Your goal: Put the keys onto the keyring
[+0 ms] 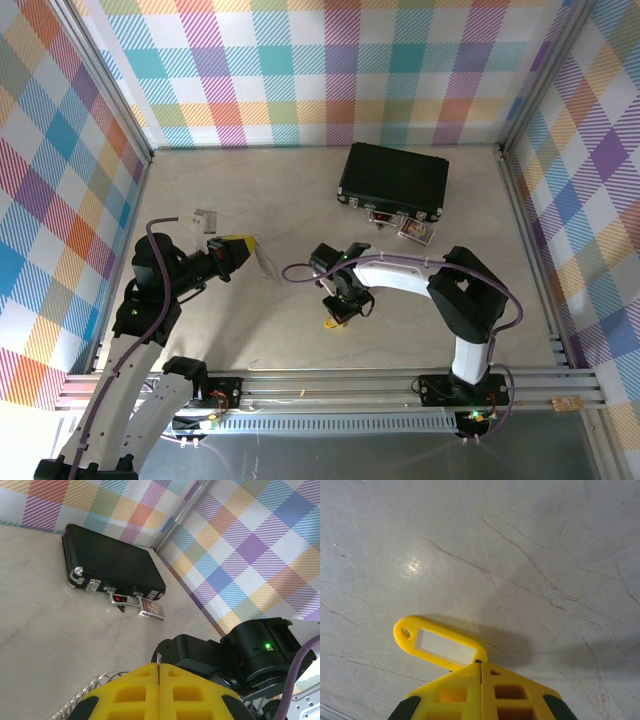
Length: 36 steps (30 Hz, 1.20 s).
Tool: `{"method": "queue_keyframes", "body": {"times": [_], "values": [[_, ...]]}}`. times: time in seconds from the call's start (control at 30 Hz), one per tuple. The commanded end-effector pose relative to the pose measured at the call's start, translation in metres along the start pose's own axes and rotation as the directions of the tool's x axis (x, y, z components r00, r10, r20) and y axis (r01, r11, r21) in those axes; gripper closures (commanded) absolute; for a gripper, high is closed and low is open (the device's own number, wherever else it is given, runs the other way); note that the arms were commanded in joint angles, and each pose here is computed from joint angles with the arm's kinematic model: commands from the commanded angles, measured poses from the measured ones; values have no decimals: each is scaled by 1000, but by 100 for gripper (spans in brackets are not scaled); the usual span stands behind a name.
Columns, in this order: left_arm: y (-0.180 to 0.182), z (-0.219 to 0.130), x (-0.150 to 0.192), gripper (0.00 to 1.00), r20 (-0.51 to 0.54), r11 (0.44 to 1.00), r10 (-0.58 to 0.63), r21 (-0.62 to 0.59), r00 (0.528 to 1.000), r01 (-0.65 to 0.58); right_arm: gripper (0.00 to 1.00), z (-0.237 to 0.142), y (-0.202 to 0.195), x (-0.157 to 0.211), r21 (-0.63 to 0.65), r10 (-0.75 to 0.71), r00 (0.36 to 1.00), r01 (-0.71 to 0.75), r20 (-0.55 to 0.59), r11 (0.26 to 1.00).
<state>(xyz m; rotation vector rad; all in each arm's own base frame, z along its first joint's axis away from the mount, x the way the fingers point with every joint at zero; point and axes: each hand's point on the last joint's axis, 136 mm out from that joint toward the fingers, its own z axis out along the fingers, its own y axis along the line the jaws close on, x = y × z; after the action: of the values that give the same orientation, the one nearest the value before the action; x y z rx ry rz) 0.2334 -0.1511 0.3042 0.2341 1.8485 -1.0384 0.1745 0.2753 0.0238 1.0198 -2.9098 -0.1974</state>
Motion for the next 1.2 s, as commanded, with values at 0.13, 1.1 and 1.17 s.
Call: {"method": "queue_keyframes", "body": {"times": [0.13,1.1,1.17], "values": [[-12,-4,-9,100,27,999,45,26,999,-45,74,-12,8,-5,-64,42,997,-38,57,997],[-14,-2,-10,100,34,998,24,55,999,-26,71,-9,2,-4,-206,235,917,-174,322,963],[-14,-1,-10,100,33,998,26,57,999,-28,73,-8,1,-5,-200,234,918,-176,320,964]]}}
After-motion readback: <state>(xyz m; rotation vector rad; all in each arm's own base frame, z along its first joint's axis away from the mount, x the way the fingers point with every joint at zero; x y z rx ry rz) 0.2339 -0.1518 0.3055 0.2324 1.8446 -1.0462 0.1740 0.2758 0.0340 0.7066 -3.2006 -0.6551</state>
